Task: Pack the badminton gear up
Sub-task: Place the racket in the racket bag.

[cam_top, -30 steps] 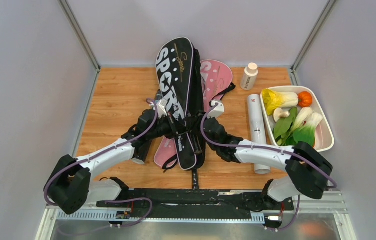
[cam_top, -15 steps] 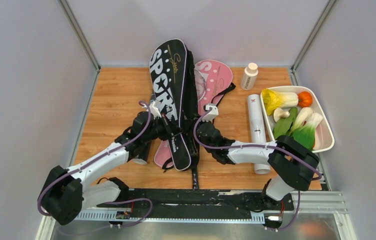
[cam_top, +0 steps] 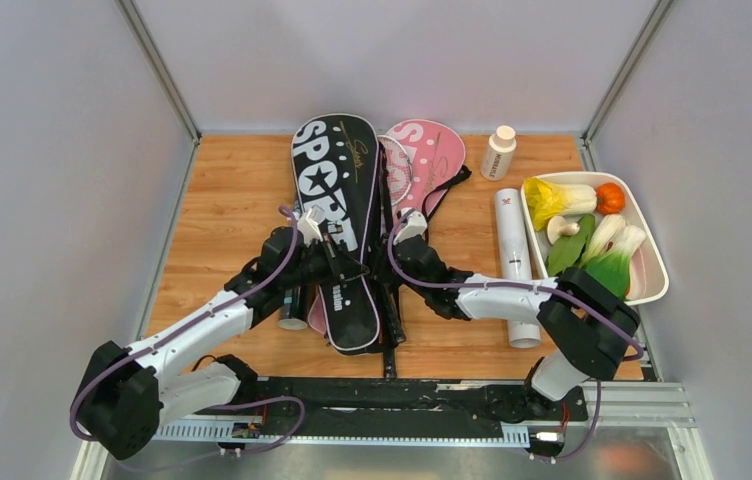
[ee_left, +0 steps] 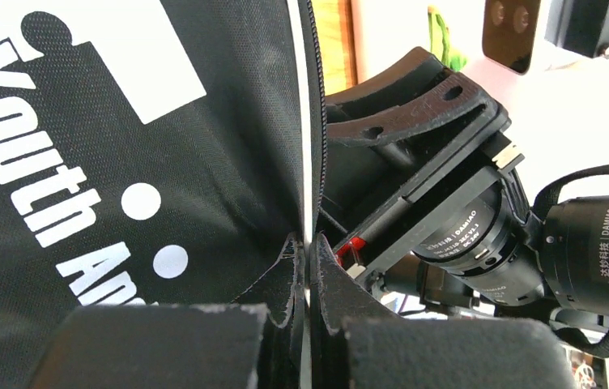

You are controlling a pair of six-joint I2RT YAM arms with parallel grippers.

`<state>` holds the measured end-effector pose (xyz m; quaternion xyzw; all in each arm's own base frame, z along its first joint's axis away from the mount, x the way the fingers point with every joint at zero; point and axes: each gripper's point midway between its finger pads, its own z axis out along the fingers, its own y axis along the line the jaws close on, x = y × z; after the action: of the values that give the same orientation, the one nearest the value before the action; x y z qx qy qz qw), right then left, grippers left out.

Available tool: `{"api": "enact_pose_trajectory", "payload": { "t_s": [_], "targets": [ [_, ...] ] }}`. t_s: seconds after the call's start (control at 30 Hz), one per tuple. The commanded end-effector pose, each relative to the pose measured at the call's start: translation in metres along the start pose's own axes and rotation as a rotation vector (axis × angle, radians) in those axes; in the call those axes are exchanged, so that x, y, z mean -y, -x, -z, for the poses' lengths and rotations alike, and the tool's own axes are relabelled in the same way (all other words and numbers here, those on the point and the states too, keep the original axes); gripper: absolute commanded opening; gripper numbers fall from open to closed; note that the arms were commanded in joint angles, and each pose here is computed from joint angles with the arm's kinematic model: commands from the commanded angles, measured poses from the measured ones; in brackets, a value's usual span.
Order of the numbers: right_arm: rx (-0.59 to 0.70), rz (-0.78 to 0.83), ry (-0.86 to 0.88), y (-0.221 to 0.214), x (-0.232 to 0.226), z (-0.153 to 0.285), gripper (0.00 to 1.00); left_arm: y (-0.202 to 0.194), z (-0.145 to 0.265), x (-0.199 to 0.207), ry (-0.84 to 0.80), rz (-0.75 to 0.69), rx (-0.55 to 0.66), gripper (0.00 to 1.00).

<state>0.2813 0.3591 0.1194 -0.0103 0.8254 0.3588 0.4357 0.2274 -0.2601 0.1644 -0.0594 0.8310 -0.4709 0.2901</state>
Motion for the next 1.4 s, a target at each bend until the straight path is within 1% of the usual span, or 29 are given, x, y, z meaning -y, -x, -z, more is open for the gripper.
{"api": "enact_pose_trajectory", "payload": {
  "t_s": [0.0, 0.03, 0.07, 0.13, 0.2, 0.3, 0.37, 0.43, 0.53, 0.7, 0.83, 0.9, 0.97, 1.03, 1.07, 1.2, 1.23, 1.37],
  "targets": [
    [-0.022, -0.189, 0.124, -0.003, -0.03, 0.003, 0.23, -0.002, 0.004, 0.019, -0.097, -0.025, -0.005, 0.0],
    [-0.031, -0.202, 0.147, -0.003, -0.036, 0.001, 0.24, -0.005, 0.003, 0.014, -0.083, -0.032, -0.011, 0.0],
    [-0.049, -0.191, 0.161, -0.003, -0.041, 0.001, 0.26, -0.006, 0.002, 0.007, -0.059, -0.032, -0.013, 0.0],
    [-0.085, -0.129, 0.147, 0.001, -0.043, 0.003, 0.36, -0.012, 0.0, -0.01, -0.008, -0.041, -0.017, 0.0],
    [-0.113, -0.017, 0.123, 0.004, -0.032, 0.014, 0.43, -0.018, -0.001, -0.025, 0.029, -0.039, -0.022, 0.0],
    [-0.199, 0.046, 0.19, 0.004, -0.018, 0.037, 0.53, -0.028, -0.002, -0.039, 0.053, -0.034, -0.04, 0.0],
    [-0.272, 0.1, 0.193, -0.008, -0.004, 0.05, 0.57, -0.029, -0.003, -0.041, 0.048, -0.033, -0.041, 0.0],
    [-0.342, 0.136, 0.208, -0.026, 0.004, 0.062, 0.59, -0.029, -0.003, -0.041, 0.047, -0.038, -0.041, 0.0],
    [-0.432, 0.131, 0.252, -0.055, 0.014, 0.075, 0.58, -0.029, -0.004, -0.041, 0.048, -0.041, -0.046, 0.0],
    [-0.457, 0.118, 0.296, -0.07, 0.015, 0.078, 0.55, -0.032, -0.003, -0.042, 0.045, -0.038, -0.054, 0.0],
    [-0.479, 0.12, 0.256, -0.08, 0.026, 0.072, 0.55, -0.034, -0.002, -0.045, 0.049, -0.028, -0.055, 0.0],
    [-0.487, 0.116, 0.252, -0.085, 0.027, 0.07, 0.52, -0.035, -0.001, -0.044, 0.046, -0.024, -0.054, 0.0],
    [-0.489, 0.095, 0.268, -0.088, 0.023, 0.069, 0.45, -0.035, -0.001, -0.043, 0.043, -0.019, -0.051, 0.0],
    [-0.474, 0.063, 0.281, -0.086, 0.016, 0.069, 0.35, -0.035, 0.0, -0.043, 0.04, -0.012, -0.051, 0.0],
    [-0.459, 0.043, 0.288, -0.083, 0.012, 0.069, 0.28, -0.035, 0.0, -0.042, 0.036, -0.004, -0.05, 0.0],
    [-0.373, -0.1, 0.343, -0.069, -0.01, 0.072, 0.03, -0.039, 0.002, -0.039, 0.011, 0.038, -0.054, 0.0],
    [-0.349, -0.134, 0.346, -0.065, -0.014, 0.071, 0.0, -0.04, 0.003, -0.038, 0.002, 0.054, -0.052, 0.0],
    [-0.282, -0.221, 0.369, -0.055, -0.037, 0.069, 0.0, -0.042, 0.008, -0.036, -0.017, 0.082, -0.04, 0.0]
  ]
}}
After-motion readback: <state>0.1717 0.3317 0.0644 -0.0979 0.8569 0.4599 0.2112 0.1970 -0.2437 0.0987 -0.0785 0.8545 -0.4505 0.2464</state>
